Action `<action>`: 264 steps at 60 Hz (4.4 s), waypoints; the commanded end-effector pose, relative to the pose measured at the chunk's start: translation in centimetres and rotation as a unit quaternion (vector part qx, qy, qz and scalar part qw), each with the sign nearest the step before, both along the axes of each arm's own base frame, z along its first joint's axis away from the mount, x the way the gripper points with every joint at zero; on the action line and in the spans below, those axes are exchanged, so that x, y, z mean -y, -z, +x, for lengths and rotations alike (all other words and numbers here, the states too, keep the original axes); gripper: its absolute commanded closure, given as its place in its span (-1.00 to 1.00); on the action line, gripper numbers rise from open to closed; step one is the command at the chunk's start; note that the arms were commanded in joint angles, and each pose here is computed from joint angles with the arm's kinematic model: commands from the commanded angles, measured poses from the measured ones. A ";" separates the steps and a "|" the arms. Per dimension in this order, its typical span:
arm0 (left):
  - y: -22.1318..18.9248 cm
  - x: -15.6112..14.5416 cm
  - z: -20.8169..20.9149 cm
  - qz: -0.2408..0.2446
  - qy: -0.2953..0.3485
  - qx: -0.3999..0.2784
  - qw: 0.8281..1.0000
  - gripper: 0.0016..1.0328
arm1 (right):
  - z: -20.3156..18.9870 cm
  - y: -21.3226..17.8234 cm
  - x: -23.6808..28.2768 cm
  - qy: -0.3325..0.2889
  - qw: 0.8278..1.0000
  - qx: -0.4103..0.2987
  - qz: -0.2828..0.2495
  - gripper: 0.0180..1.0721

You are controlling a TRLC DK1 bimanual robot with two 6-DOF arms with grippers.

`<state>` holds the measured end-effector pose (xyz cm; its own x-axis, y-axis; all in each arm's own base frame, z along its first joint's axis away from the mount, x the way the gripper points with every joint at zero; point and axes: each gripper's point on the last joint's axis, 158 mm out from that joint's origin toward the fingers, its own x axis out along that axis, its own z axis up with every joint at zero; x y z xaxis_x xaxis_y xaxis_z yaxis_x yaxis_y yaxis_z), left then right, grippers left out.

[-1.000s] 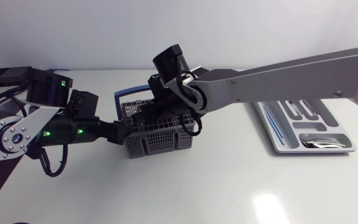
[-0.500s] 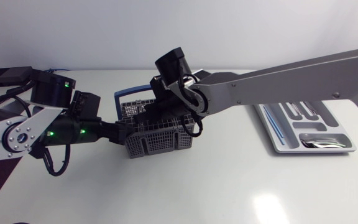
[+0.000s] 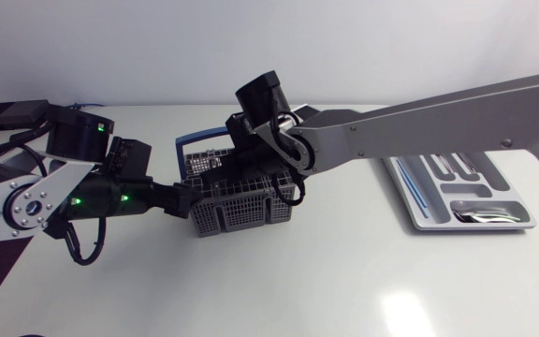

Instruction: Unload the cutlery basket into the drawer organizer.

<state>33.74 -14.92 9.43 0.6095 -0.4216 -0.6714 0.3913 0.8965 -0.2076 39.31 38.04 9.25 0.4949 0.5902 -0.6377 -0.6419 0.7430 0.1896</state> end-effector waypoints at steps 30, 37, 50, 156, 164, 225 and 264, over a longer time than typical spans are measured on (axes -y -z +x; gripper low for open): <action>0.5 0.8 -1.2 -0.001 0.018 -0.005 1.000 -0.90 | -1.4 -2.7 0.5 -0.017 0.999 -0.013 0.046 0.88; 0.5 0.9 -1.3 -0.002 0.018 -0.005 1.000 -0.90 | -1.6 -3.2 0.4 -0.025 0.998 -0.015 0.055 0.88; 0.4 1.0 -1.6 -0.004 0.019 -0.007 1.000 -0.90 | -1.8 -3.1 -0.1 -0.038 0.997 -0.017 0.065 0.88; -0.3 0.9 -3.0 0.006 0.020 -0.008 1.000 -0.90 | -5.2 -13.1 0.6 -0.196 0.970 0.119 0.081 0.89; -0.5 0.8 -3.2 0.006 0.019 -0.009 1.000 -0.90 | -5.5 -14.1 1.0 -0.183 0.973 0.109 0.087 0.89; -1.6 0.9 -5.5 0.017 0.003 -0.032 0.999 -0.90 | -6.6 -12.5 22.9 0.038 0.996 -0.049 -0.067 0.89; -1.2 0.6 -5.7 0.031 -0.016 -0.044 0.998 -0.90 | -6.1 -4.5 43.0 0.181 0.945 -0.056 -0.265 0.89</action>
